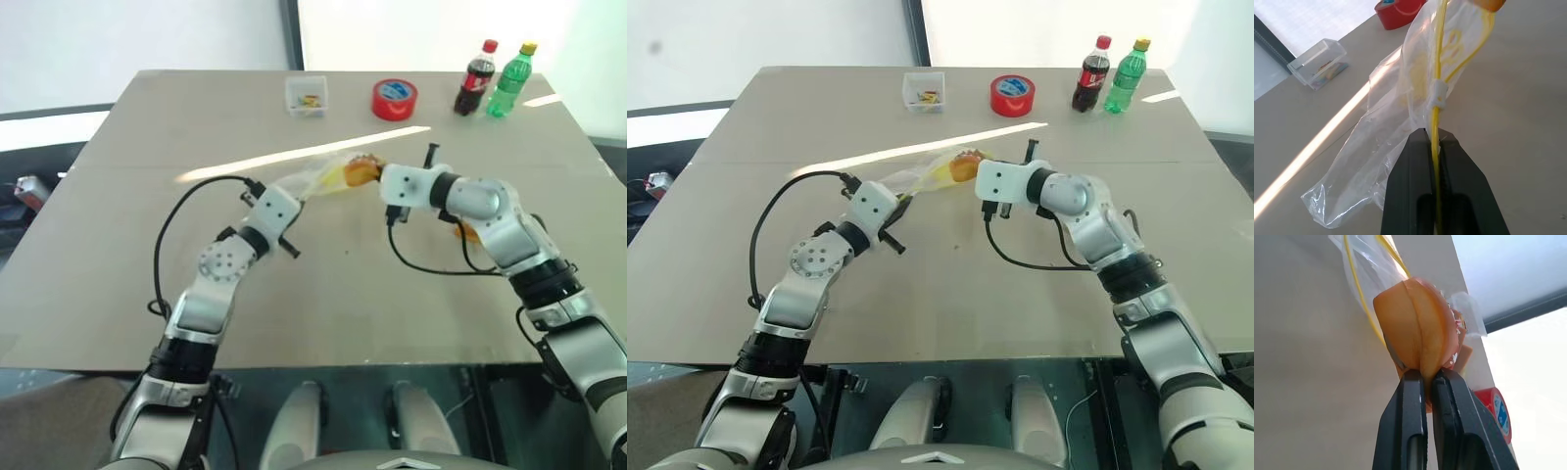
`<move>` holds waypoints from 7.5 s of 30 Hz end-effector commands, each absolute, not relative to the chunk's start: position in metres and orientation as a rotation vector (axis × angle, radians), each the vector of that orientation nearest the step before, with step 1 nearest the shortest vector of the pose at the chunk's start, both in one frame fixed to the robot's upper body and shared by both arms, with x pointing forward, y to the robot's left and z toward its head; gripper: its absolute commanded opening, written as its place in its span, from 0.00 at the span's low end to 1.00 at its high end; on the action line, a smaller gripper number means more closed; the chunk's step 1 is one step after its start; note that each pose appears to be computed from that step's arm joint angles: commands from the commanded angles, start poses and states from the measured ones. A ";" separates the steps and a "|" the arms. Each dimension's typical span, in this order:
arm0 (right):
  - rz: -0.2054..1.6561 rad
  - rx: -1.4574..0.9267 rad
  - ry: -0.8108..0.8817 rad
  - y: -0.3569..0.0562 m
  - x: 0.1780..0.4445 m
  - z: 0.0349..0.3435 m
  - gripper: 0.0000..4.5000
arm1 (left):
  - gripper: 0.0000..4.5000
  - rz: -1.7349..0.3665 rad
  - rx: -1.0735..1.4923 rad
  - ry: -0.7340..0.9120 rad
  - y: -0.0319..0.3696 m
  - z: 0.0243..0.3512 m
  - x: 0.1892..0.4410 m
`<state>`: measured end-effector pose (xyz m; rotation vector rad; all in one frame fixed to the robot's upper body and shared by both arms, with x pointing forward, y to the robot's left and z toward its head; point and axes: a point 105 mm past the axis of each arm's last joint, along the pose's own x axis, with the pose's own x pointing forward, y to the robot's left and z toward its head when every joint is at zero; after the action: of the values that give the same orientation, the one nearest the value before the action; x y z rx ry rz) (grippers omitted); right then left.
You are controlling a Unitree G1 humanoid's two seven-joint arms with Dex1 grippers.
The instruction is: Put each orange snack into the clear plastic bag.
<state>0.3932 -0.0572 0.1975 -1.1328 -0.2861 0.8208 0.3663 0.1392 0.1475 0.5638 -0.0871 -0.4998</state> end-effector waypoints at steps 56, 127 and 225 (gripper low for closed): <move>0.826 -0.738 0.331 -0.217 0.355 0.175 0.98 | 0.00 -0.611 0.362 -0.152 0.093 0.164 0.362; 0.954 -0.745 -0.036 -0.094 0.396 0.212 0.99 | 0.00 -0.642 0.300 -0.173 0.076 0.164 0.356; 1.186 -1.319 -0.407 -0.047 0.344 0.265 0.01 | 0.00 -0.791 0.943 -0.347 0.054 0.224 0.348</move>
<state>0.3446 -0.0458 0.2486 -1.2990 -0.3533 1.2295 0.3547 0.0600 0.2095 0.9249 -0.2763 -0.7933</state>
